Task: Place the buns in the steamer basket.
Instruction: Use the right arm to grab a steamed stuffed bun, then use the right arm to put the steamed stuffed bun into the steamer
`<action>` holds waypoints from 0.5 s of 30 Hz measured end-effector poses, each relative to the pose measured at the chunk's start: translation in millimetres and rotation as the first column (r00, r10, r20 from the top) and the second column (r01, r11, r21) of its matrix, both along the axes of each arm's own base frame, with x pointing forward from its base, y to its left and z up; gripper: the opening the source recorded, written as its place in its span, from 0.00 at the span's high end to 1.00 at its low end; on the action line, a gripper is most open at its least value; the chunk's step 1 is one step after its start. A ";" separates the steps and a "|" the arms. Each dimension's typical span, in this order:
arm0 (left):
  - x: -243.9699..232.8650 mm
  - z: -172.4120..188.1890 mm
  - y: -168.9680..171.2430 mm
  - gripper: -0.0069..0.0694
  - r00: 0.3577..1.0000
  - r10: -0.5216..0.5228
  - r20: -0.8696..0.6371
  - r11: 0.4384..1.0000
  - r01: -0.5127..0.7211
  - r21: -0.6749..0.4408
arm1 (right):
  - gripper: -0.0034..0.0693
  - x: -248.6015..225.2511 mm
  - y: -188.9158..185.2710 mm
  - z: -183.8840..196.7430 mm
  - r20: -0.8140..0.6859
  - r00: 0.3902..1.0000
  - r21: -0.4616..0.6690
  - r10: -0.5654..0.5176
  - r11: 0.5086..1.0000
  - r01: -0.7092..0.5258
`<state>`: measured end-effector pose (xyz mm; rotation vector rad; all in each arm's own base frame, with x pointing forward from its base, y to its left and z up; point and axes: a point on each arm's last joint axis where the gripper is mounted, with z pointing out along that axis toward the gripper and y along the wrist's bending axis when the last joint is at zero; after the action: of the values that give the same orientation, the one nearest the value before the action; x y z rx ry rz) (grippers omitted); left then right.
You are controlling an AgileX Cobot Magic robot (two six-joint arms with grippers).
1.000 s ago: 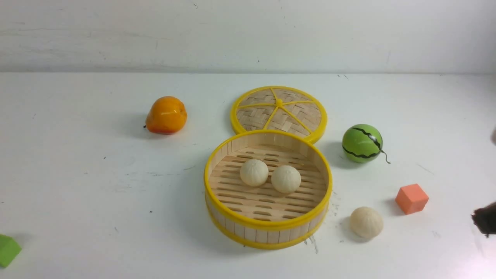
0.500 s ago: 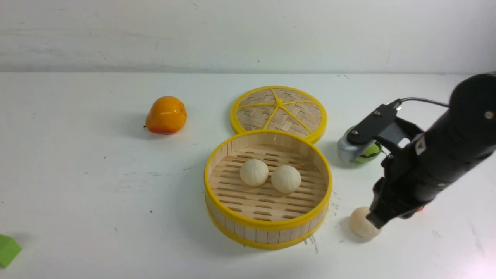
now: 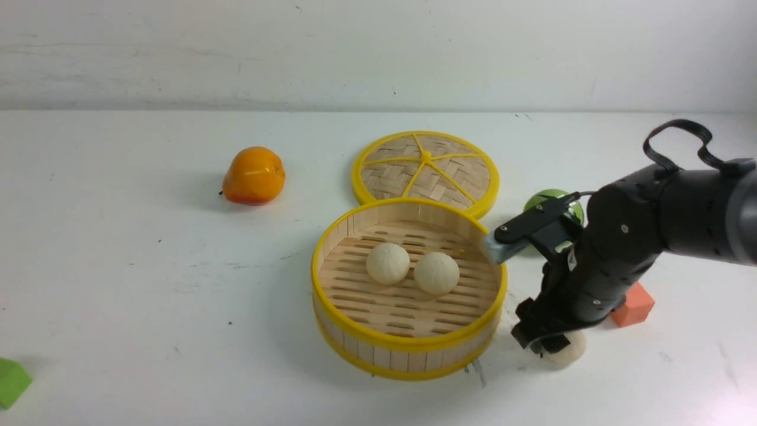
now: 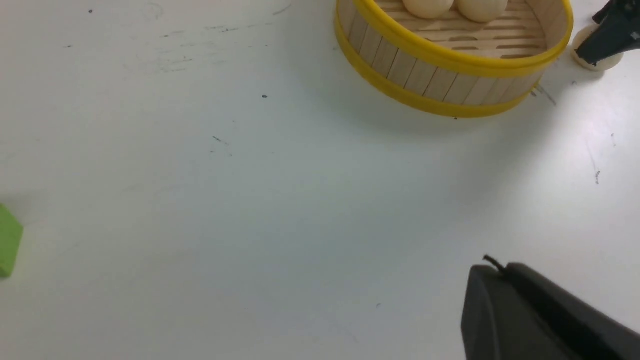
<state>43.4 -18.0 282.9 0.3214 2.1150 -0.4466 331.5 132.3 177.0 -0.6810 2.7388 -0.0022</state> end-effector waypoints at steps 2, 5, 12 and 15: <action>0.0 0.0 0.0 0.93 1.000 0.000 0.000 1.000 0.000 0.000 | 0.42 -0.5 -1.2 -1.0 -0.009 1.000 -0.014 -0.003 1.000 0.003; 0.0 -0.1 0.0 0.93 1.000 0.000 -0.001 1.000 0.000 0.001 | 0.67 0.2 -2.1 4.1 -0.021 1.000 -0.031 -0.010 0.999 0.009; 0.0 -0.1 0.0 0.92 1.000 0.001 -0.002 1.000 -0.001 -0.001 | 0.93 -3.7 32.6 71.3 0.070 0.993 -0.012 0.093 0.996 -0.092; 0.0 -0.1 0.1 0.92 1.000 0.002 -0.001 1.000 -0.002 0.000 | 0.93 -8.7 64.2 96.4 0.144 0.975 0.021 0.168 0.985 -0.173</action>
<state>43.4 -17.9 282.9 0.3193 2.1161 -0.4465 322.8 196.5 273.4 -0.8700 2.5318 0.0328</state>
